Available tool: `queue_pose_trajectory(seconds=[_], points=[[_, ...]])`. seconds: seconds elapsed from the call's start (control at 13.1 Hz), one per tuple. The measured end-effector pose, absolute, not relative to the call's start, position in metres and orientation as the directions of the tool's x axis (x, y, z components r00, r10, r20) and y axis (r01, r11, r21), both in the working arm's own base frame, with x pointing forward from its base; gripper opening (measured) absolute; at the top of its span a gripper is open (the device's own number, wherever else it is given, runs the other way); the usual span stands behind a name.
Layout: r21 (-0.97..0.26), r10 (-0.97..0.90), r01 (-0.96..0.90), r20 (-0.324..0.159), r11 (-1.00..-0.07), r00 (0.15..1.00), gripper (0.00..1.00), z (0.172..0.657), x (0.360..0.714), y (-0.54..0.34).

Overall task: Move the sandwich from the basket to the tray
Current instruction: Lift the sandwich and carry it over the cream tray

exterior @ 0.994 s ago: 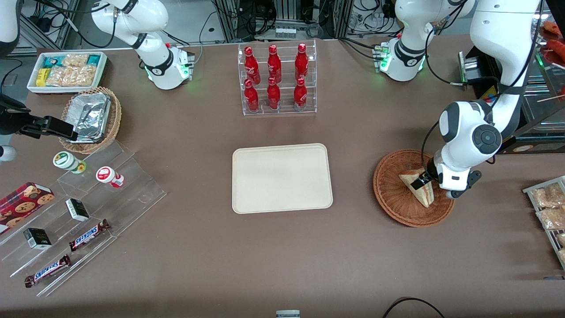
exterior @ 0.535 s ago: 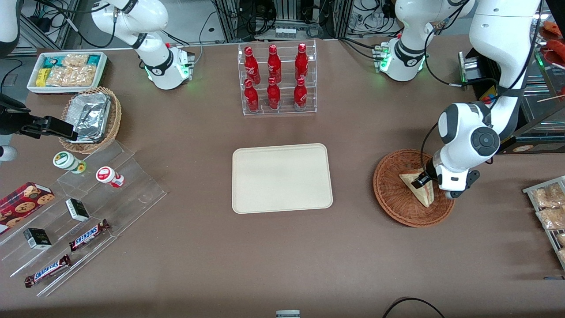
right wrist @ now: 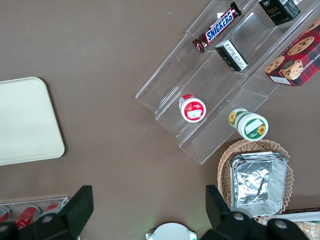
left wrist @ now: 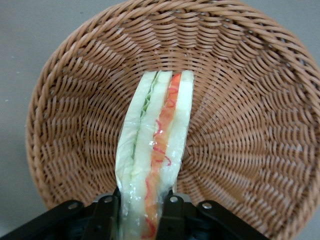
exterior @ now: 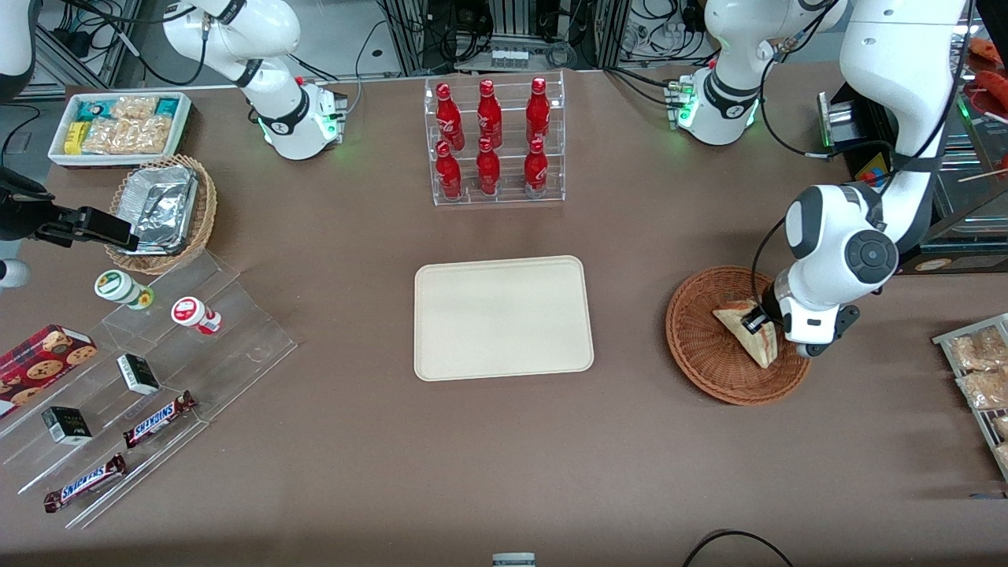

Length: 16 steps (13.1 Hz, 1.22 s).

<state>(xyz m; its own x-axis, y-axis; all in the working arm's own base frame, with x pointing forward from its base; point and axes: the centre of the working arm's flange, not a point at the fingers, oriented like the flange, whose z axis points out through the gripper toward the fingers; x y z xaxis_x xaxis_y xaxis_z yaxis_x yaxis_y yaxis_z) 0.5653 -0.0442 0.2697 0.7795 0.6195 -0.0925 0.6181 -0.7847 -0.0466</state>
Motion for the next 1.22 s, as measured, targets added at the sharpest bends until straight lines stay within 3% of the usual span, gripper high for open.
queue_pose_trajectory(seconds=[0.23, 0.69, 1.22], points=[[-0.072, 0.580, 0.575, -0.130, -0.815, 0.804, 0.17, 0.309, 0.582, -0.069], [-0.064, 0.416, 0.411, -0.134, -0.909, 0.900, 0.17, 0.332, 0.575, -0.164], [-0.026, 0.242, 0.241, -0.122, -0.970, 0.963, 0.17, 0.321, 0.549, -0.344]])
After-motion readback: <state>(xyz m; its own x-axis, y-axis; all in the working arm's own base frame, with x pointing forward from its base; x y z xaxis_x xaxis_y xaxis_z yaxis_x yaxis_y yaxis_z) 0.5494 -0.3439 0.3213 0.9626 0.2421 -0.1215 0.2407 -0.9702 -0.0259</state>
